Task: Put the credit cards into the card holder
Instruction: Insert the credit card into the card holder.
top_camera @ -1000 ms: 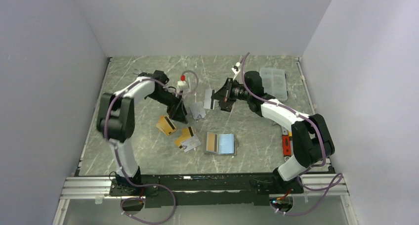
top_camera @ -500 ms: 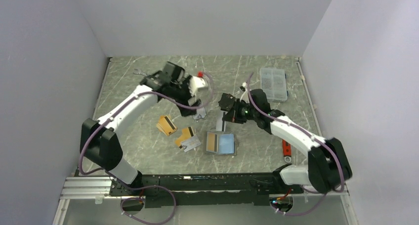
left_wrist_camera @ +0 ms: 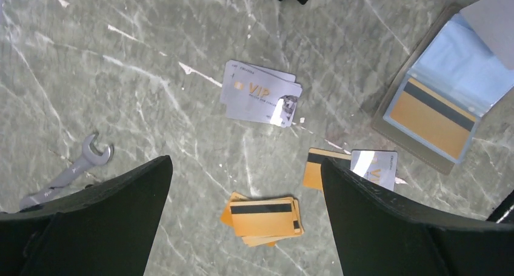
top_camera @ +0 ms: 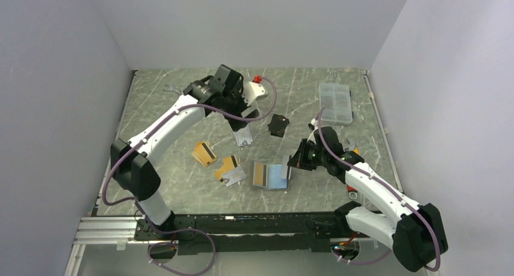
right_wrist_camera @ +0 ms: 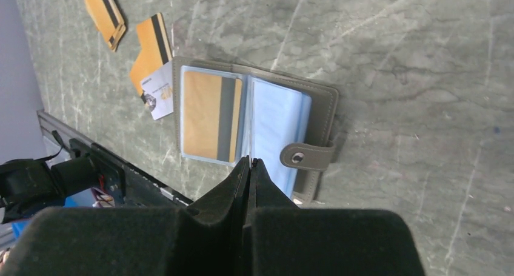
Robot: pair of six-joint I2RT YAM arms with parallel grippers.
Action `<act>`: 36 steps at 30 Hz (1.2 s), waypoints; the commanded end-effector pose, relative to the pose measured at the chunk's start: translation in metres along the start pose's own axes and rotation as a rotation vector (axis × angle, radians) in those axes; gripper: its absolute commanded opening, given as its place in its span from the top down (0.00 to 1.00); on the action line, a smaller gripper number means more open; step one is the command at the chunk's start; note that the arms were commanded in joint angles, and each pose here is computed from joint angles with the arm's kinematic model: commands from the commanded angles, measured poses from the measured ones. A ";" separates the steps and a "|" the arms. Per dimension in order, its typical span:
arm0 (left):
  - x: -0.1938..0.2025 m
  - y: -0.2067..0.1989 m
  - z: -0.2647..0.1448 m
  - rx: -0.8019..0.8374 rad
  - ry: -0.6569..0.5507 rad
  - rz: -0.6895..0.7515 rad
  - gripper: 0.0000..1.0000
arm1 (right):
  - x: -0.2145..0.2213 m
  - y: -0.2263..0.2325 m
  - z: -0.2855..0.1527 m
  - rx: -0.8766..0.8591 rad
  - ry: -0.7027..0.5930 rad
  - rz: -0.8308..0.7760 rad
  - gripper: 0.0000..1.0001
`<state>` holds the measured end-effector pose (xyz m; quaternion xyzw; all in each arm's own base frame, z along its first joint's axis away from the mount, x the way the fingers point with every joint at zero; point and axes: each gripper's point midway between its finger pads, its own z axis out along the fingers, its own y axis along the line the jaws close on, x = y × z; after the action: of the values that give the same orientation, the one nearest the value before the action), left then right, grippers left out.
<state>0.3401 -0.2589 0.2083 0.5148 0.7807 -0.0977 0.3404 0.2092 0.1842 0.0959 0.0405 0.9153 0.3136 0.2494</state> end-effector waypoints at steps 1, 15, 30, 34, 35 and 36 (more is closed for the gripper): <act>0.024 -0.008 -0.002 0.094 0.162 -0.063 0.01 | 0.002 -0.014 -0.007 0.072 -0.025 0.022 1.00; 0.084 0.028 -0.006 -0.212 0.139 -0.288 0.01 | 0.014 -0.029 -0.005 0.116 -0.007 0.043 1.00; 0.112 -0.010 -0.006 -0.071 0.211 -0.172 0.01 | 0.023 -0.030 -0.003 0.090 -0.012 0.085 1.00; 0.100 -0.031 0.003 0.023 0.137 -0.255 0.01 | 0.023 -0.034 -0.004 0.111 -0.011 0.075 1.00; 0.096 -0.037 0.005 0.051 0.120 -0.273 0.01 | 0.023 -0.035 -0.004 0.120 -0.011 0.072 1.00; 0.093 -0.043 0.008 0.077 0.104 -0.290 0.02 | 0.023 -0.037 -0.004 0.128 -0.011 0.071 1.00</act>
<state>0.3023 -0.1800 0.1336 0.4267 0.8625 -0.0556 0.2663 0.1865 0.1610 0.0646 0.0882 0.9312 0.2706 0.2279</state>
